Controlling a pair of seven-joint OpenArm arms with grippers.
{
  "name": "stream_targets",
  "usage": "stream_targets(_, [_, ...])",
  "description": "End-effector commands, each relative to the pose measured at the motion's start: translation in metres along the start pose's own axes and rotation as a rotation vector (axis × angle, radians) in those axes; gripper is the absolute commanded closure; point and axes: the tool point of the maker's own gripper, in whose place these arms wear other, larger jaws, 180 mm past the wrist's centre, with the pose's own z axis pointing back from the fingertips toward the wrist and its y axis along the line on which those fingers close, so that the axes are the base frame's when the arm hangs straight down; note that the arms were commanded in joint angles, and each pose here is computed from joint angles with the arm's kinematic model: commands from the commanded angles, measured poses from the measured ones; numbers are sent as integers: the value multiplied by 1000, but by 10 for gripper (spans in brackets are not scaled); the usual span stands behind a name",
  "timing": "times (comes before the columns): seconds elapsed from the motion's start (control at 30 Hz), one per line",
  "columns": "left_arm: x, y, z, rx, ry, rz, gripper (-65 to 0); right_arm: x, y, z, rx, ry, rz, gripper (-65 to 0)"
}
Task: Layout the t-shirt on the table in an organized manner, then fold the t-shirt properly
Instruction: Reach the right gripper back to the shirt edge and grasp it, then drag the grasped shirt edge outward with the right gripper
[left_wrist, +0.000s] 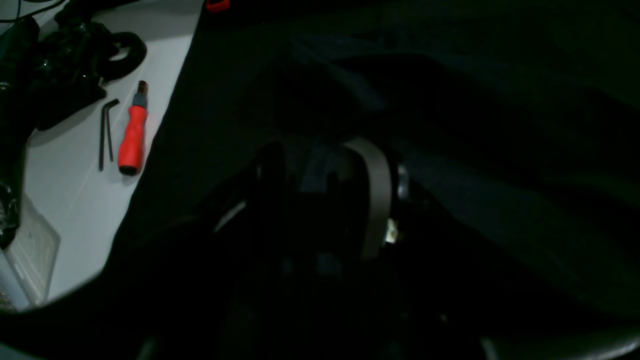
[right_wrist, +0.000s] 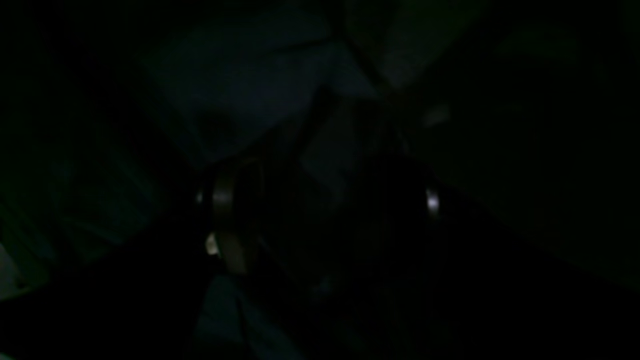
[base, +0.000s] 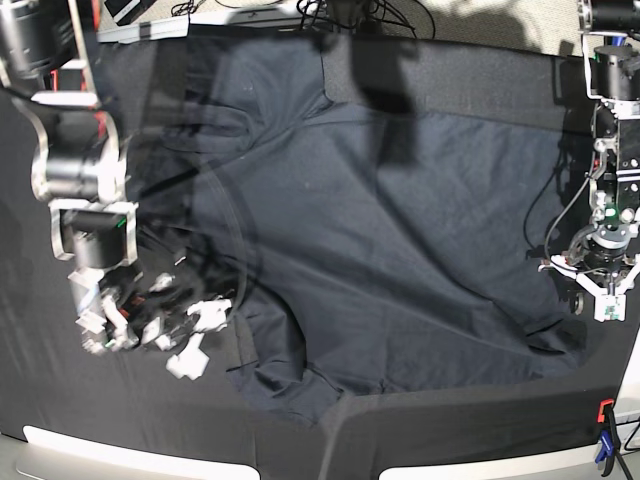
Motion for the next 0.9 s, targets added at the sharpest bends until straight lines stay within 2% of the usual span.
stream_targets(0.0, [24,11,-2,21,-64,-8,-204,21,6,9,10,-52,22,-377])
stream_targets(0.27, [23,11,-2,21,-63,-9,-204,35,21,2,41,-108,32,-377])
stream_targets(0.4, [22,11,-2,21,-62,-9,-204,56,23,11,46,-178,36,-377])
stream_targets(0.53, [22,11,-2,21,-61,-9,-204,74,32,24,76,-200,37,-377])
stream_targets(0.7, [22,11,-2,21,-60,-9,-204,73,39,28,100,-162,38,-377])
stream_targets(0.87, [22,11,-2,21,-61,-9,-204,44,29,11,67,-82,36,-377])
